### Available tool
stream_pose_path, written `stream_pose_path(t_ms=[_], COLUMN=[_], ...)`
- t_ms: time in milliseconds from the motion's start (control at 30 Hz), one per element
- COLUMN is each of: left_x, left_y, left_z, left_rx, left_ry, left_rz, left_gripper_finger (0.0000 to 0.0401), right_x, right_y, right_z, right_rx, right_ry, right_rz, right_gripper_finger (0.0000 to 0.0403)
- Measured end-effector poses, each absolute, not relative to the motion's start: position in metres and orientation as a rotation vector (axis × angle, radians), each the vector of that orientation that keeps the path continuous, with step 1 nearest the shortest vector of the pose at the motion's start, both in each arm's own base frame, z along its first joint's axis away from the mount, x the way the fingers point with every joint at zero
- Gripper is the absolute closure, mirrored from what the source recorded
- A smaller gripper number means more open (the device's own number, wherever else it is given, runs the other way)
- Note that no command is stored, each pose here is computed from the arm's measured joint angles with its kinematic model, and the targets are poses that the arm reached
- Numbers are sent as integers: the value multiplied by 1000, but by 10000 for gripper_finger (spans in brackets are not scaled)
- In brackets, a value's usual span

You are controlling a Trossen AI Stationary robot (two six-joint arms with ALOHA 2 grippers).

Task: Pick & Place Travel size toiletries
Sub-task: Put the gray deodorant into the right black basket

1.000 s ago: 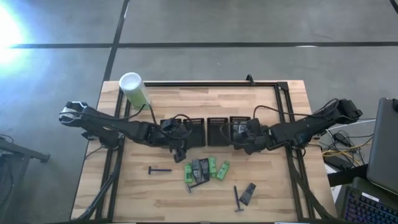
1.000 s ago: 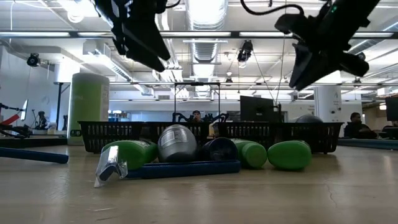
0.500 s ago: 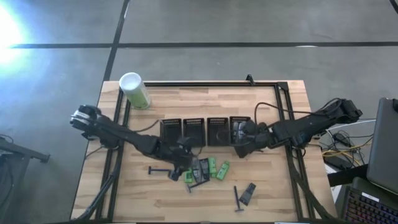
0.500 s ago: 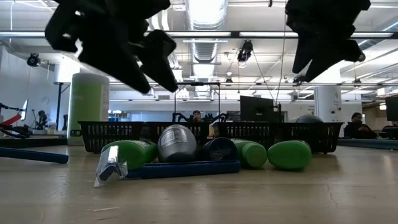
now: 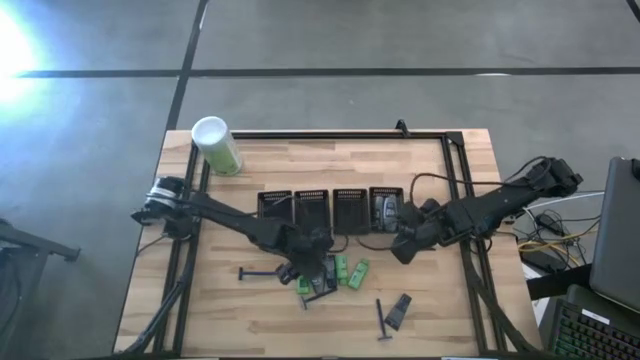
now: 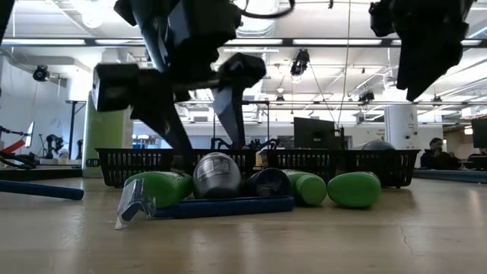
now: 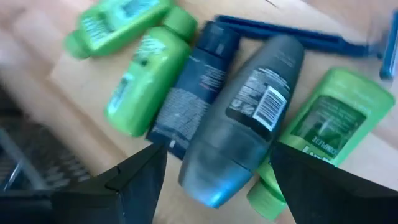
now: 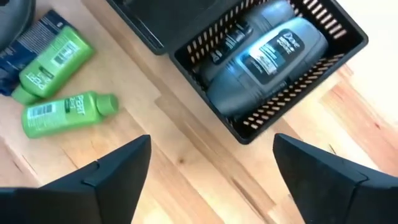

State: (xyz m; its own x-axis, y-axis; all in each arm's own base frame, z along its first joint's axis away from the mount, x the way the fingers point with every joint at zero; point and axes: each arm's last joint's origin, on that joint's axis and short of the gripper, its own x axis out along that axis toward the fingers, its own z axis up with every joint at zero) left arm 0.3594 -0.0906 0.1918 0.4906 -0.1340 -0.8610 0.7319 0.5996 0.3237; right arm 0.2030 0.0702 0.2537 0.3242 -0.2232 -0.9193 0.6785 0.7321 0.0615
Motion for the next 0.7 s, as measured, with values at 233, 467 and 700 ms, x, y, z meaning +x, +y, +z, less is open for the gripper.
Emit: stream_pose_path(t_ms=[233,467,700], left_x=[375,375,373], left_y=[-93,-94,-94], left_z=[181,174,173], left_rx=[841,798,699], left_ry=[953,1005,1041], left_rz=[-663,-678,-661], left_gripper_finger=[112,115,159], right_x=[198,197,196], right_y=[78,82,82], right_z=[254,253,253], right_rx=[494,486,484], right_ry=[1090,1093,1092], right_rz=[-623,-609,-612], right_gripper_finger=[40,47,70])
